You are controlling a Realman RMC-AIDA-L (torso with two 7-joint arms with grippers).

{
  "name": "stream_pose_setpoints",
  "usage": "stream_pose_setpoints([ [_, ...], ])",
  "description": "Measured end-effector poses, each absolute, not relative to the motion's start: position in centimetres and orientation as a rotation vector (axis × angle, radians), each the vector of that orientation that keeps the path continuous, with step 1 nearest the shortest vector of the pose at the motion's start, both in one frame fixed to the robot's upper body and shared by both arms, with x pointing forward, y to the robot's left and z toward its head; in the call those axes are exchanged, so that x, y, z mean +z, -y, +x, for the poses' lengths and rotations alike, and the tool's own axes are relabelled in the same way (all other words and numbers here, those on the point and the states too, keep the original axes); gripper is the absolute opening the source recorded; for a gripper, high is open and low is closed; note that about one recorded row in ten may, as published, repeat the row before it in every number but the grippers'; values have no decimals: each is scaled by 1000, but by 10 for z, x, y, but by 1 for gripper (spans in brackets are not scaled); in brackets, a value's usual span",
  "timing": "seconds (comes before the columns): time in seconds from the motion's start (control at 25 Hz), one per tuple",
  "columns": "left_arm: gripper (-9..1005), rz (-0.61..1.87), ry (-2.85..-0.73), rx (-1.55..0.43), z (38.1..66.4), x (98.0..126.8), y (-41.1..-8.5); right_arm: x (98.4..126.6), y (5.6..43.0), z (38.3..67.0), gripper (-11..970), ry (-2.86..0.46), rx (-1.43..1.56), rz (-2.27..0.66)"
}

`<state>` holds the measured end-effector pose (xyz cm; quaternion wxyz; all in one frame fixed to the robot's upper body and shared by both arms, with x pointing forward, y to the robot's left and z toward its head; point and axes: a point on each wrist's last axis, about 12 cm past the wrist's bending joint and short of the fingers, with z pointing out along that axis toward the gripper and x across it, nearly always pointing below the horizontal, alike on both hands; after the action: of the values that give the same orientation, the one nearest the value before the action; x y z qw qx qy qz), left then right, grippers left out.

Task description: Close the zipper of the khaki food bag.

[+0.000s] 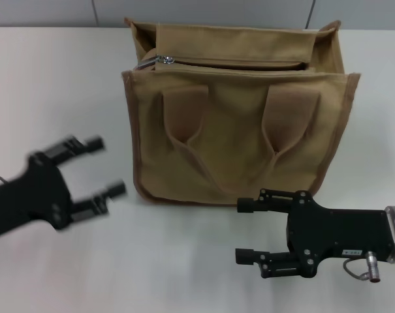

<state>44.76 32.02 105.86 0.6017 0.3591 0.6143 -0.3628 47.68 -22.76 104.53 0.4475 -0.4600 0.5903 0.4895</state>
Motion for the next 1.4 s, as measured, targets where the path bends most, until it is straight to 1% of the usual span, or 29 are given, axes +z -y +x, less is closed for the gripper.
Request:
stream_pose_setpoints([
  [0.16,832,616,-1428,-703,448,1058,-341,1043,224,474,779,-1423,1201,-1126],
  [0.28,832,576,-1442,-671,451,1057,-344,1042,222,472,779,-1405,1198,-1115],
  [0.32,832,560,-1461,-647,455,1056,-345,1042,221,472,779,-1404,1199,-1114],
  [0.36,832,585,-1487,-649,465,1054,-339,1042,221,472,779,-1403,1199,-1112],
  [0.56,831,673,-1483,-718,484,1054,-315,1040,220,470,779,-1407,1211,-1102],
  [0.88,831,655,-1518,-714,518,1053,-291,1036,217,464,779,-1394,1219,-1086],
  [1.08,830,573,-1474,-708,522,1055,-285,1035,216,463,779,-1396,1213,-1081],
  [1.16,830,543,-1453,-693,520,1054,-285,1034,216,463,779,-1402,1209,-1072],
  [1.2,830,486,-1408,-666,515,1053,-285,1034,216,463,779,-1405,1206,-1068],
  [1.4,830,477,-1392,-675,512,1053,-285,1033,215,464,779,-1412,1201,-1065],
])
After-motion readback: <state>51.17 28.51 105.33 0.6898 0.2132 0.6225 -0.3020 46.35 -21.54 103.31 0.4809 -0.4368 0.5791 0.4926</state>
